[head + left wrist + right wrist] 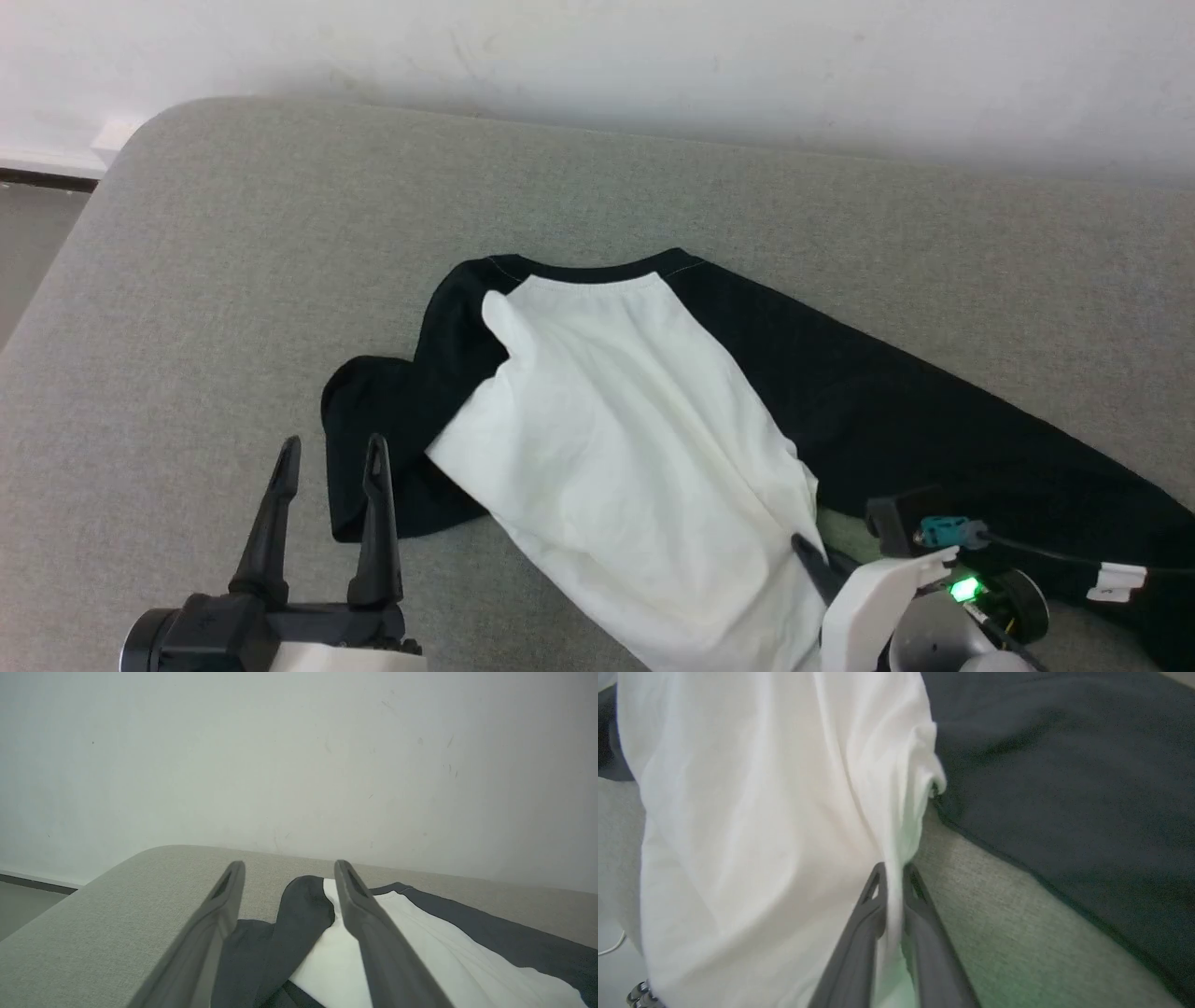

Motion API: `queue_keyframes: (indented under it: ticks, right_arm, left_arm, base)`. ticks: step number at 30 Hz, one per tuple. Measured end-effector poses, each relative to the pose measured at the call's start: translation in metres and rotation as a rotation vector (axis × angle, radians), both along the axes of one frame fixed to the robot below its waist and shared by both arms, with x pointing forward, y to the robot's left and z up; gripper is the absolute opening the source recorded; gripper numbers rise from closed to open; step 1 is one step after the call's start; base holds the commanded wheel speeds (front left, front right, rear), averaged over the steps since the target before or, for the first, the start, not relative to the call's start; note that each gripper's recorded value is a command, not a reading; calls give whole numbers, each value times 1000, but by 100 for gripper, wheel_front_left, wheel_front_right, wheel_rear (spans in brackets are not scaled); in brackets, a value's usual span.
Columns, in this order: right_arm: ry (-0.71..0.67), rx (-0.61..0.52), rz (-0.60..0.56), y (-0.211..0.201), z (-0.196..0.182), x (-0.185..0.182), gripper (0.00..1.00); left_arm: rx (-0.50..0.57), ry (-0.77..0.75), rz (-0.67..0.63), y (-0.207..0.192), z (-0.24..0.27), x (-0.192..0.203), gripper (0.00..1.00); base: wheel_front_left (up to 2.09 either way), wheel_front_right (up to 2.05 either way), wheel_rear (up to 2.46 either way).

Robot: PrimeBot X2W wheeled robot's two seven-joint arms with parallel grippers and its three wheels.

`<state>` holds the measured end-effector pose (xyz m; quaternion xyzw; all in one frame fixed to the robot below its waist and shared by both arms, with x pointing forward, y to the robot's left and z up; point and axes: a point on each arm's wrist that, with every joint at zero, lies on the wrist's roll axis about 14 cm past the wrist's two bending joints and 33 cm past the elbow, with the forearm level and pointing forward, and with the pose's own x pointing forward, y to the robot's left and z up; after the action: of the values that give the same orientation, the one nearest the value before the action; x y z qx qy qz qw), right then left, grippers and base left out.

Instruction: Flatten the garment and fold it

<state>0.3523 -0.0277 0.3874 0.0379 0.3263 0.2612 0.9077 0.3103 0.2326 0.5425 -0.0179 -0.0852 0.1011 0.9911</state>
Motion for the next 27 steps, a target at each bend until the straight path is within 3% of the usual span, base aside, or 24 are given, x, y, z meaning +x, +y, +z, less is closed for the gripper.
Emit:
queue_keyframes:
  ticks: [9,14,21,27]
  right_arm:
    - [-186,67,-134,-26,40,38,0]
    - [-282,-6,-289,-86,68,55,0]
    - [-141,-269,-550,-214,42,-7,0]
    - [-54,-290,-595,-227,27,-45,0]
  left_arm:
    - [-5,-6,-41,-10,0,7,100]
    - [2,-8,-76,-19,0,12,100]
    - [-6,-5,-105,-26,-2,16,100]
    - [-9,-5,-137,-32,-3,19,100]
  base:
    - [0,0,0]
    - [0,0,0]
    - [0,0,0]
    - [0,0,0]
